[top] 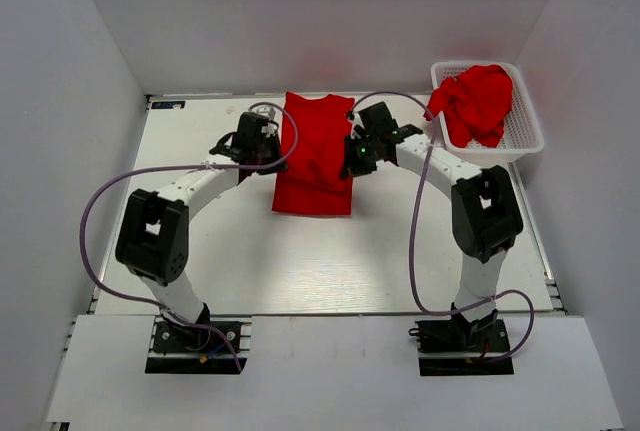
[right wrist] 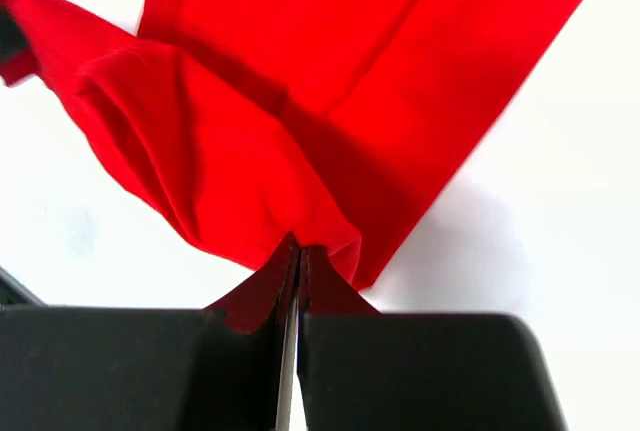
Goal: Fold and stack the t-shirts
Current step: Fold the folded rectangular tshirt in 1/3 of the way
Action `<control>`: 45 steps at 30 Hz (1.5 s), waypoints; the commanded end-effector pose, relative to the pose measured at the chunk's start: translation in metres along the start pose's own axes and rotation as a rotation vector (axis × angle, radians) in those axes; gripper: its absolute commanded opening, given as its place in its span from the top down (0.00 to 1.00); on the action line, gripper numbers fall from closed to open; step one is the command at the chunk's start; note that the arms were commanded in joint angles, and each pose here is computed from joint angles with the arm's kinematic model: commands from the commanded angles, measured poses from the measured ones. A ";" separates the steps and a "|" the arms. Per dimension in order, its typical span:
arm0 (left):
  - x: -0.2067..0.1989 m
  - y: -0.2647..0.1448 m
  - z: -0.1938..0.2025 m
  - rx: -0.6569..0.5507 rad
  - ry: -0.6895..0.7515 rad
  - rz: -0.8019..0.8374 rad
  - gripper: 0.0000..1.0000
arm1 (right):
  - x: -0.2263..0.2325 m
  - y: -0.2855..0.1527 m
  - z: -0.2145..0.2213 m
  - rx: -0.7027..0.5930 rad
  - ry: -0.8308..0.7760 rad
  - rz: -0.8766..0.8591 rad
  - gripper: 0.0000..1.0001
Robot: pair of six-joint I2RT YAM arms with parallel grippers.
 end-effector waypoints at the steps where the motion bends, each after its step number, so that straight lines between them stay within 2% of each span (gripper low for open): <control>1: -0.006 0.010 -0.023 -0.045 0.031 0.073 1.00 | 0.001 -0.002 -0.026 -0.031 -0.043 -0.026 1.00; 7: -0.003 0.021 -0.038 -0.064 0.020 0.074 1.00 | -0.010 0.006 -0.043 -0.044 -0.025 -0.040 1.00; 23: 0.013 0.059 -0.045 -0.046 -0.018 0.079 1.00 | -0.033 0.028 -0.072 -0.111 0.069 -0.119 1.00; 26: 0.018 0.072 -0.049 -0.050 -0.040 0.073 1.00 | -0.036 0.040 -0.076 -0.093 0.141 -0.170 0.94; 27: 0.020 0.074 -0.057 -0.080 -0.061 0.078 0.94 | -0.036 0.042 -0.082 -0.114 0.145 -0.188 0.88; 28: 0.024 0.072 -0.067 -0.107 -0.079 0.077 0.77 | -0.034 0.047 -0.081 -0.079 0.232 -0.247 0.82; 29: 0.031 0.078 -0.070 -0.116 -0.099 0.045 0.76 | -0.038 0.042 -0.096 -0.133 0.242 -0.291 0.74; 30: 0.032 0.076 -0.088 -0.162 -0.125 0.040 0.71 | -0.035 0.041 -0.107 -0.176 0.237 -0.346 0.67; 31: 0.042 0.077 -0.102 -0.201 -0.146 0.021 0.58 | -0.037 0.033 -0.118 -0.170 0.319 -0.468 0.61; 32: 0.045 0.081 -0.118 -0.234 -0.158 0.024 0.47 | -0.035 0.027 -0.133 -0.239 0.285 -0.536 0.48; 33: 0.049 0.082 -0.127 -0.243 -0.187 0.020 0.40 | -0.032 0.019 -0.143 -0.258 0.349 -0.592 0.25; 34: 0.054 0.082 -0.135 -0.249 -0.193 0.046 0.38 | -0.037 0.017 -0.146 -0.262 0.364 -0.617 0.10; 36: 0.051 0.082 -0.150 -0.274 -0.217 0.091 0.16 | -0.053 0.013 -0.152 -0.284 0.400 -0.632 0.10; 38: 0.060 0.076 -0.161 -0.304 -0.220 0.117 0.00 | -0.057 0.011 -0.151 -0.288 0.444 -0.627 0.10; 41: 0.062 0.067 -0.168 -0.325 -0.221 0.115 0.00 | -0.067 0.001 -0.145 -0.280 0.459 -0.591 0.10; 44: 0.065 0.053 -0.165 -0.333 -0.169 0.110 0.00 | -0.066 -0.006 -0.135 -0.278 0.362 -0.480 0.10; 45: 0.064 0.048 -0.162 -0.320 -0.149 0.116 0.00 | -0.066 -0.008 -0.137 -0.311 0.275 -0.419 0.10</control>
Point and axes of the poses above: each gripper's point midway between its finger pads, its own y axis out along the fingers, its own x axis along the line the jaws close on, z = x × y, the point moved 7 cm from there along -y, back along the fingers, and after that the axes turned 5 degrees about y, right-handed, at the moved point
